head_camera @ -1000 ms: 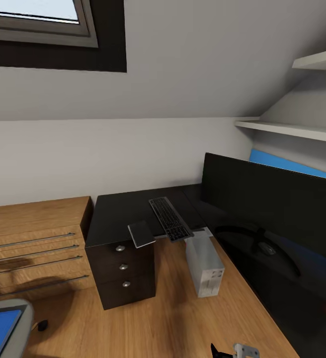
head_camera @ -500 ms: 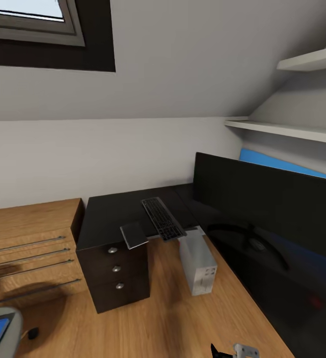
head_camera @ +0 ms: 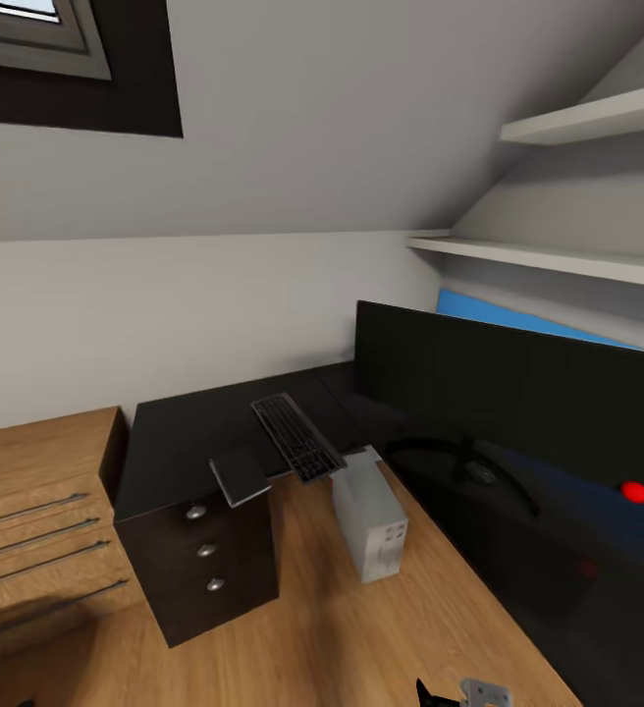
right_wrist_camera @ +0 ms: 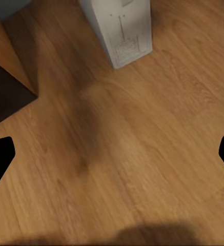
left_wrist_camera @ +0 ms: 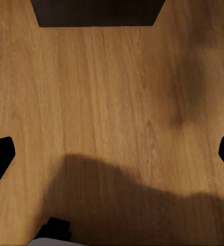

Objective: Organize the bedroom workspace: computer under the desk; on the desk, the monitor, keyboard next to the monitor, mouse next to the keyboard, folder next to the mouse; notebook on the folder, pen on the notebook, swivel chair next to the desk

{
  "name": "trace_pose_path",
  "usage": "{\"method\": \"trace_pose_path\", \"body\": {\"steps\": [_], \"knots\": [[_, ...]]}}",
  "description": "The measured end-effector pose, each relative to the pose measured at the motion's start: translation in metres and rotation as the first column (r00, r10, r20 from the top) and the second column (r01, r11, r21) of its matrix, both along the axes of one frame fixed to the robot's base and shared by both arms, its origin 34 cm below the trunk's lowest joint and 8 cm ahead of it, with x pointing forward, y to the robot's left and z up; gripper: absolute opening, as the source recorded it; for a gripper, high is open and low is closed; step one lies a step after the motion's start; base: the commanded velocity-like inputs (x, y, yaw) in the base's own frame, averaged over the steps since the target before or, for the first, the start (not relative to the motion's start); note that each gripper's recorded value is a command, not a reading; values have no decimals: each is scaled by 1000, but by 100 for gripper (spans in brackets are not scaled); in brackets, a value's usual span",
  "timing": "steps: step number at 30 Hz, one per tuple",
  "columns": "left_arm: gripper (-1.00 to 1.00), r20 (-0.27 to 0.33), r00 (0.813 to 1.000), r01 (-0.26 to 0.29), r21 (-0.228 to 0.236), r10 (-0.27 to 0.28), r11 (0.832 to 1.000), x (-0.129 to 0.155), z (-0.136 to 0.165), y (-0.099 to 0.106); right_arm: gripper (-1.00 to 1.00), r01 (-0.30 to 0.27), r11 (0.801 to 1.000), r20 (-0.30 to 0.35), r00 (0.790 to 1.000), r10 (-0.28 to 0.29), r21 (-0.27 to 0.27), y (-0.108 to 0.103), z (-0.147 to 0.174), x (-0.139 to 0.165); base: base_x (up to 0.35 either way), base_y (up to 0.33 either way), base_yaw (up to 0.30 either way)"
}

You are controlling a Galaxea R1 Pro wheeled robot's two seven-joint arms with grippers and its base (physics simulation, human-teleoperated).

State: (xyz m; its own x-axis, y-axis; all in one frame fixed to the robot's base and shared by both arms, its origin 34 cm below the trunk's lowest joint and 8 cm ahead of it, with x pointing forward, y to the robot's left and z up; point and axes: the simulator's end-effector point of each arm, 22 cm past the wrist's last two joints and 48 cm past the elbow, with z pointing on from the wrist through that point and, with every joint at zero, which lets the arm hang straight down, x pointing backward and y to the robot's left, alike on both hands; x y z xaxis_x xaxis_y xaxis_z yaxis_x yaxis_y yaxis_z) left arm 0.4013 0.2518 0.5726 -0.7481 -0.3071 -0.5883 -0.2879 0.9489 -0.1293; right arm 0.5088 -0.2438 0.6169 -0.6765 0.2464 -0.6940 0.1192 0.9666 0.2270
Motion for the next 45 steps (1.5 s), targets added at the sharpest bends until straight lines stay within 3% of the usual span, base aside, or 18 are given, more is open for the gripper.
{"method": "trace_pose_path", "body": {"steps": [13,31,45], "knots": [[100,-1,1000,-1,0,1,1000,0,0,0,100,-2,1000,-1,1000,2,-1,0,0,0,62,88,-209],[100,-1,1000,-1,0,1,1000,0,0,0,100,-5,1000,0,1000,5,-3,0,0,0,3,11,-67],[100,0,1000,-1,0,1,1000,0,0,0,100,-5,1000,0,1000,5,-4,-1,0,0,133,201,-23]]}}
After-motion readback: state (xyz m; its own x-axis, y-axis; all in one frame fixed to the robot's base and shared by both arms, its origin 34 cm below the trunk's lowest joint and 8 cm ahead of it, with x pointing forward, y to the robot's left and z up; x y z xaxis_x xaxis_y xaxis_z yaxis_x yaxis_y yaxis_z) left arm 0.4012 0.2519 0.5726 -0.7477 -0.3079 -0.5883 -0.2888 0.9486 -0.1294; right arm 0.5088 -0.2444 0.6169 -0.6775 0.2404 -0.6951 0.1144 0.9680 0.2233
